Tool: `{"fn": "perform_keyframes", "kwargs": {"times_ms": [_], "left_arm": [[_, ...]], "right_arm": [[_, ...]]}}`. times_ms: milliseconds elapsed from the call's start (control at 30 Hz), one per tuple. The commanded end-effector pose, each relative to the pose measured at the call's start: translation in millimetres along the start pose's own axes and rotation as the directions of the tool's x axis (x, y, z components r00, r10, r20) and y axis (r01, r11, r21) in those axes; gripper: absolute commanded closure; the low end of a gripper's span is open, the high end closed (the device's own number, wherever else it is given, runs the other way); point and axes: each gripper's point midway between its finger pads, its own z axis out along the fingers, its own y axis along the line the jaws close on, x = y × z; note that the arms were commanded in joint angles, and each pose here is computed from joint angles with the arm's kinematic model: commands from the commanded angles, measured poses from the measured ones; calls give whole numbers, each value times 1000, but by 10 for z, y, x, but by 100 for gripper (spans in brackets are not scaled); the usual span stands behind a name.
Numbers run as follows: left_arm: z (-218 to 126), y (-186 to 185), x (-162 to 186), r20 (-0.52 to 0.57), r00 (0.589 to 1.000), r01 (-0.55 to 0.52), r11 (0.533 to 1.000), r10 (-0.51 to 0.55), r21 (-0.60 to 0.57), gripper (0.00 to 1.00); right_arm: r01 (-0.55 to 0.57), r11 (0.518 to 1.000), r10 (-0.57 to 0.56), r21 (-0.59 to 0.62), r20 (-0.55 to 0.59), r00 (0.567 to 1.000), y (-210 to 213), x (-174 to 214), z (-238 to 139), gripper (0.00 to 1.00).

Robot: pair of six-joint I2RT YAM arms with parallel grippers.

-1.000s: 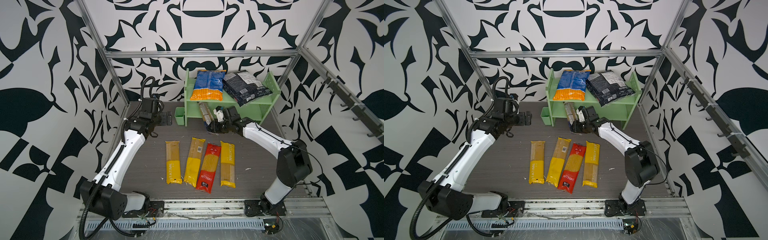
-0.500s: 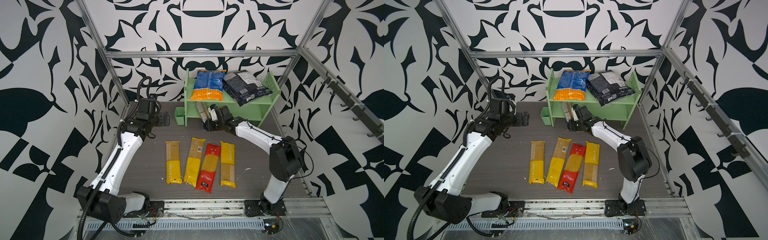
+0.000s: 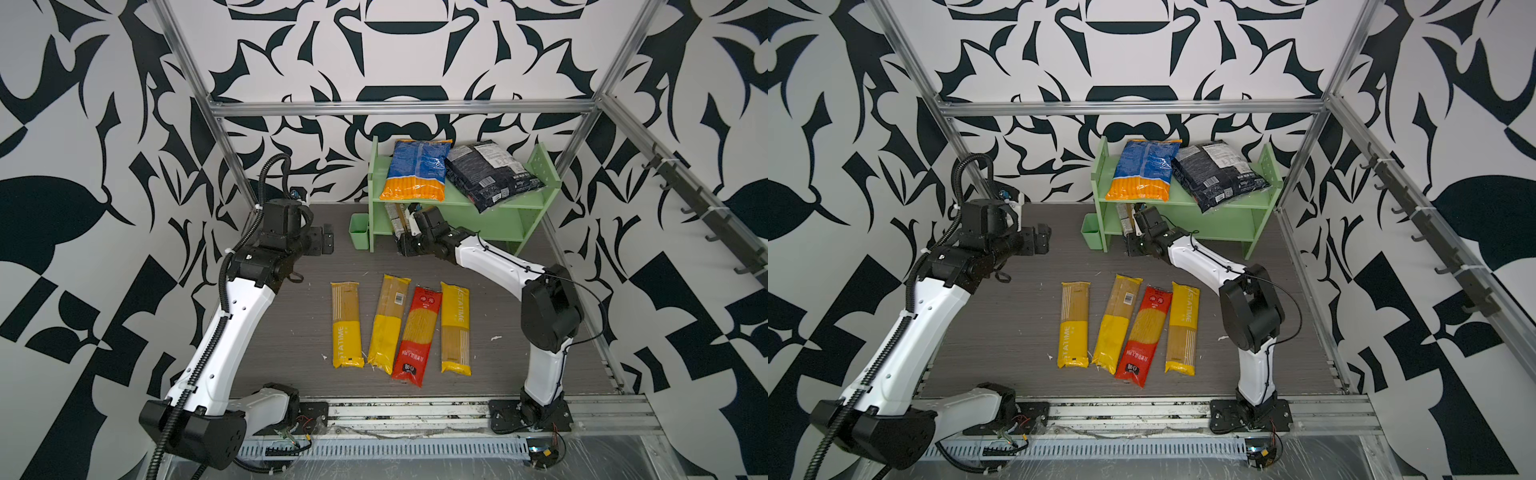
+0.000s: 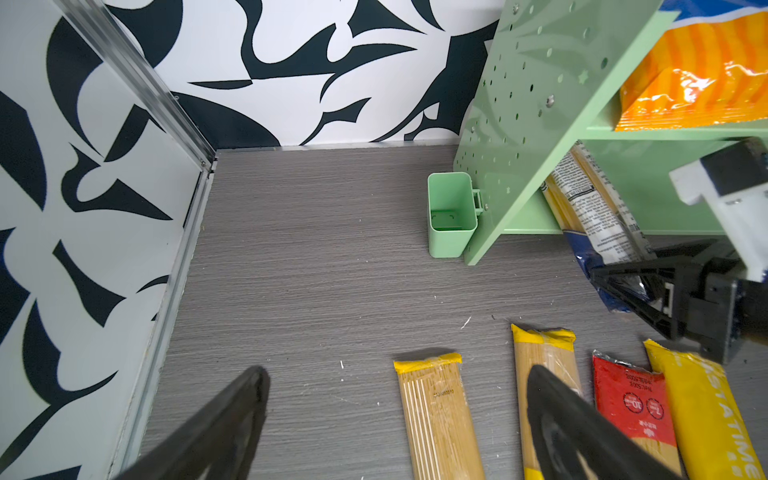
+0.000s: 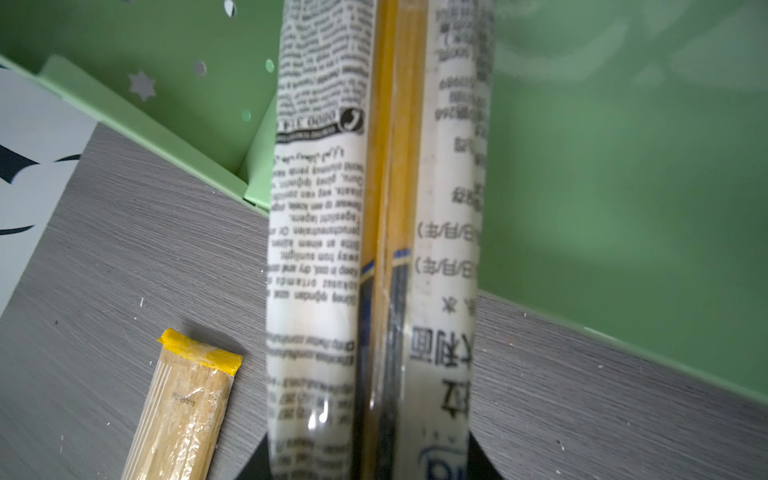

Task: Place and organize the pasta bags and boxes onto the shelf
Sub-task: 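Lower the clear pack onto the shelf's lower tier with the right gripper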

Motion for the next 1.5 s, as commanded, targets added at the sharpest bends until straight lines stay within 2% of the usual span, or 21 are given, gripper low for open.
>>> {"fn": "perform_keyframes", "kwargs": {"times_ms": [0,133,367,467,700,767,800,833,867,900,1167,1367,1467], "left_arm": [[-83,40,58,-13,1000,-8,1000,8,-9,1],[-119,38,40,-3,1000,-14,1000,14,-6,1],[-155,38,60,-5,1000,-23,1000,23,-2,1],[-168,41,68,-3,1000,-23,1000,23,-1,1],[-175,26,96,-7,1000,-24,1000,24,9,1],[-182,26,99,-5,1000,-21,1000,21,9,1],[-185,29,99,-4,1000,-19,1000,19,9,1],[-195,26,93,0,1000,-17,1000,17,11,1],[-201,28,95,0,1000,-16,1000,16,11,1],[-213,29,93,2,1000,-15,1000,15,11,1],[-276,47,69,19,1000,-11,1000,11,6,1],[-296,49,34,25,1000,-17,1000,17,5,1],[-304,47,20,25,999,-23,1000,22,4,1]], "right_arm": [[5,998,13,-62,287,958,301,-927,-514,100],[-8,999,23,-54,283,959,306,-974,-511,98],[-29,995,51,-94,242,969,400,-926,-474,72],[-41,992,66,-118,224,972,432,-887,-479,66],[-61,989,88,-137,199,976,458,-846,-479,60],[-68,990,92,-127,193,977,441,-839,-473,60],[-74,990,97,-120,195,976,437,-834,-479,64],[-82,992,101,-100,207,973,410,-845,-492,78],[-82,992,101,-93,216,971,413,-856,-511,87],[-84,992,103,-89,232,967,412,-887,-539,90],[-104,979,166,-174,386,907,520,-1131,-825,91],[-135,958,234,-255,415,879,585,-1254,-862,90],[-179,926,314,-332,414,854,569,-1303,-853,89]]}}
